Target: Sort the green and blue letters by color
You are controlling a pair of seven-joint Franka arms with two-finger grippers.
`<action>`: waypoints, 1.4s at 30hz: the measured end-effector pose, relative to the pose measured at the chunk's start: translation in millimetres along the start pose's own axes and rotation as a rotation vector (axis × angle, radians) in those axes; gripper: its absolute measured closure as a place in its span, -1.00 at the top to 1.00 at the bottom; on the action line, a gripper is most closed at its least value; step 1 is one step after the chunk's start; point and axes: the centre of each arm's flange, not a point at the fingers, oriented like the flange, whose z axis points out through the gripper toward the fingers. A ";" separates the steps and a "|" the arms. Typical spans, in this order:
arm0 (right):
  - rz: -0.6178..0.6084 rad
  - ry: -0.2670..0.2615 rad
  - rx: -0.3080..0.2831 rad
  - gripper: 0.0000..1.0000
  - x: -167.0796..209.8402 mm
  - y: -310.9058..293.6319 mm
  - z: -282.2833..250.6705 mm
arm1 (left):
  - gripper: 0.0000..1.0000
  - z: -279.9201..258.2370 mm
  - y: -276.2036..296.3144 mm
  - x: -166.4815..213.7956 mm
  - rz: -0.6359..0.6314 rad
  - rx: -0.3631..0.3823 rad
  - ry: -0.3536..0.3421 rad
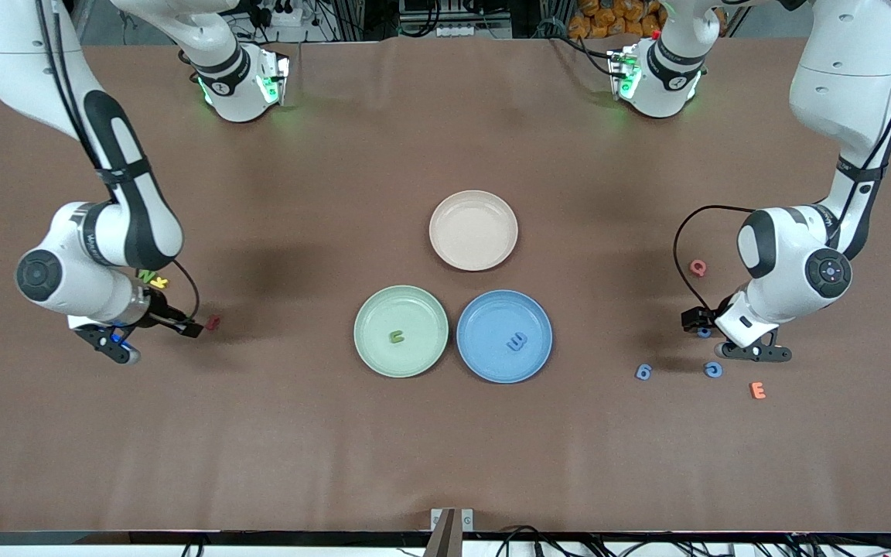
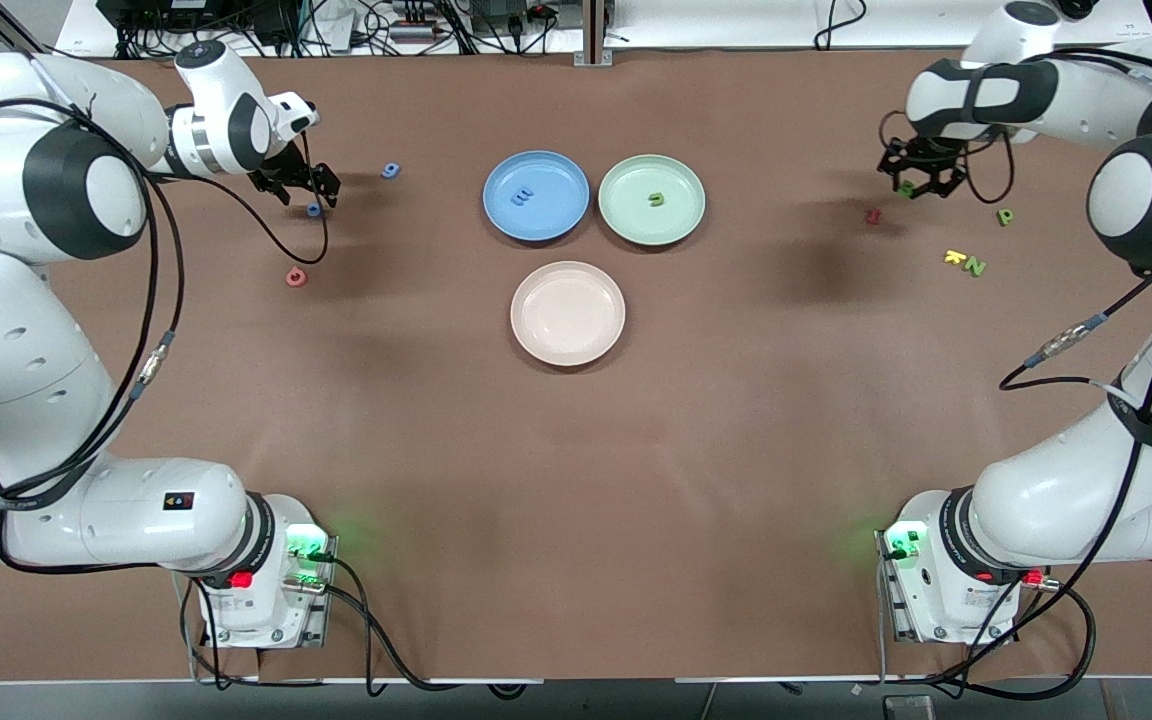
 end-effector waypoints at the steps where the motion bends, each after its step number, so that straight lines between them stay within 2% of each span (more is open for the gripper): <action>1: 0.010 0.002 0.002 -0.29 -4.7 -8.1 -0.8 | 1.00 0.3 0.0 -0.2 0.000 0.000 0.002; 7: 0.085 -0.005 0.023 -0.29 -33.2 -50.4 -3.7 | 1.00 0.6 -2.4 -0.4 -0.004 0.004 0.021; 8: 0.122 -0.009 0.035 -0.29 -50.9 -74.4 -5.5 | 1.00 0.5 -3.9 -0.4 -0.007 0.005 0.025; 12: 0.160 -0.012 0.043 -0.29 -63.6 -91.3 -6.4 | 1.00 0.5 -4.7 -0.4 -0.008 0.005 0.027; 16: 0.230 -0.009 0.050 -0.29 -98.0 -136.7 -4.9 | 1.00 2.4 -5.0 -1.1 -0.009 0.006 0.032; 25: 0.353 -0.006 0.062 -0.29 -162.3 -216.8 14.5 | 1.00 6.8 -5.3 -3.3 -0.010 0.008 0.036; 31: 0.418 0.008 0.101 -0.29 -196.5 -252.7 31.0 | 1.00 8.7 -5.6 -3.2 -0.010 0.009 0.041; 36: 0.435 0.013 0.118 -0.29 -211.5 -264.2 45.6 | 0.94 11.6 -5.9 -3.0 -0.014 0.010 0.048; 40: 0.445 0.016 0.123 -0.28 -214.1 -266.1 55.7 | 0.68 14.1 -6.3 -3.3 -0.026 0.004 0.051; 42: 0.451 0.016 0.122 -0.28 -213.4 -266.0 59.3 | 0.67 15.0 -6.5 -3.5 -0.029 0.002 0.051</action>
